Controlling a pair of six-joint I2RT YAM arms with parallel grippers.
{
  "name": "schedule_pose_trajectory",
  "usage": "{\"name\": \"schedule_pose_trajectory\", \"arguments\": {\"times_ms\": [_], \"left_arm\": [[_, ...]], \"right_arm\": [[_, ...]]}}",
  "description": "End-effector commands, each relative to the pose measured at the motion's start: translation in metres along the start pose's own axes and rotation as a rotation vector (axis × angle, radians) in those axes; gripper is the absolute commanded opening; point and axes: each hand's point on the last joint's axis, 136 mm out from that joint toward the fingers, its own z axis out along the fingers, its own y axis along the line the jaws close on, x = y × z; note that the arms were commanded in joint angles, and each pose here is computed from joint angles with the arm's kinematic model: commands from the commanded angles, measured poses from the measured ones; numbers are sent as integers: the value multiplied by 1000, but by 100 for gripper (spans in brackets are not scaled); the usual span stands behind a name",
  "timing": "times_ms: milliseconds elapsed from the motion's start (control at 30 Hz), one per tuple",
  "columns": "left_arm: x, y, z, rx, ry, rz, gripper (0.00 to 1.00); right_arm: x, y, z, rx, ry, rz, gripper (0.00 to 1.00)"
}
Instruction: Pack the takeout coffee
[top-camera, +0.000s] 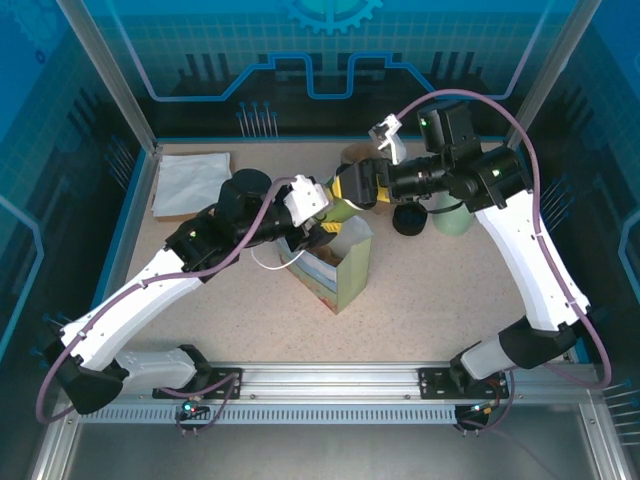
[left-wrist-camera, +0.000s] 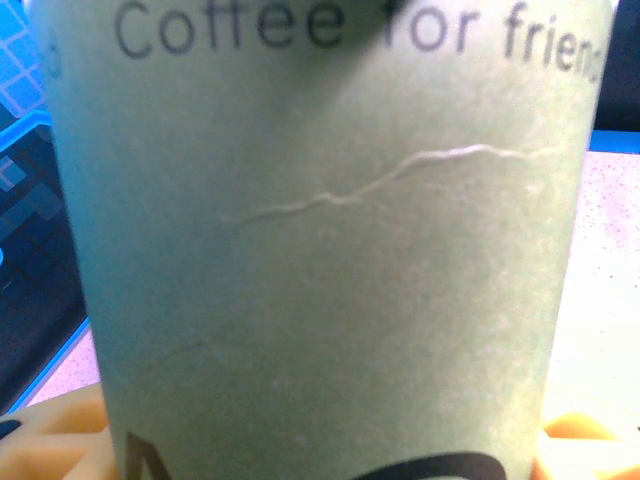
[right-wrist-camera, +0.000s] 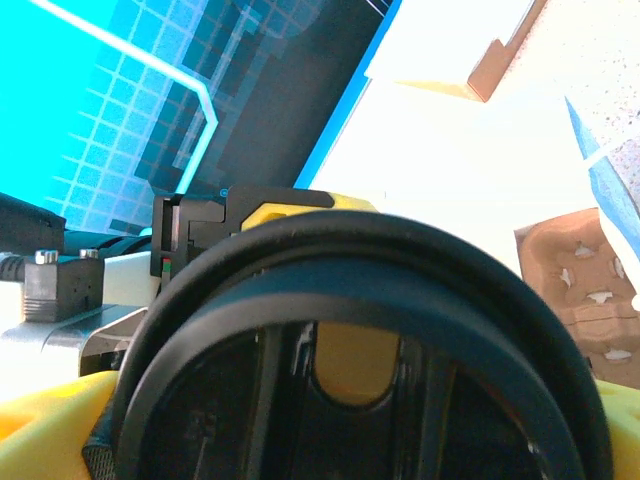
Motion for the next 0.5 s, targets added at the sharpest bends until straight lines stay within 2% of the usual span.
{"name": "schedule_pose_trajectory", "arguments": {"times_ms": [0, 167, 300, 367, 467], "left_arm": [[0, -4, 2, 13, 9, 39, 57], [2, -2, 3, 0, 18, 41, 57], [3, -1, 4, -6, 30, 43, 58], [2, 0, 3, -10, 28, 42, 63], [1, 1, 0, -20, 26, 31, 77]], "right_arm": [[-3, 4, -2, -16, 9, -6, 99], [3, 2, 2, -11, 35, 1, 94], [6, -1, 3, -5, 47, 8, 86], [6, -1, 3, 1, 46, 9, 84], [5, -2, 0, 18, 31, -7, 84]]}}
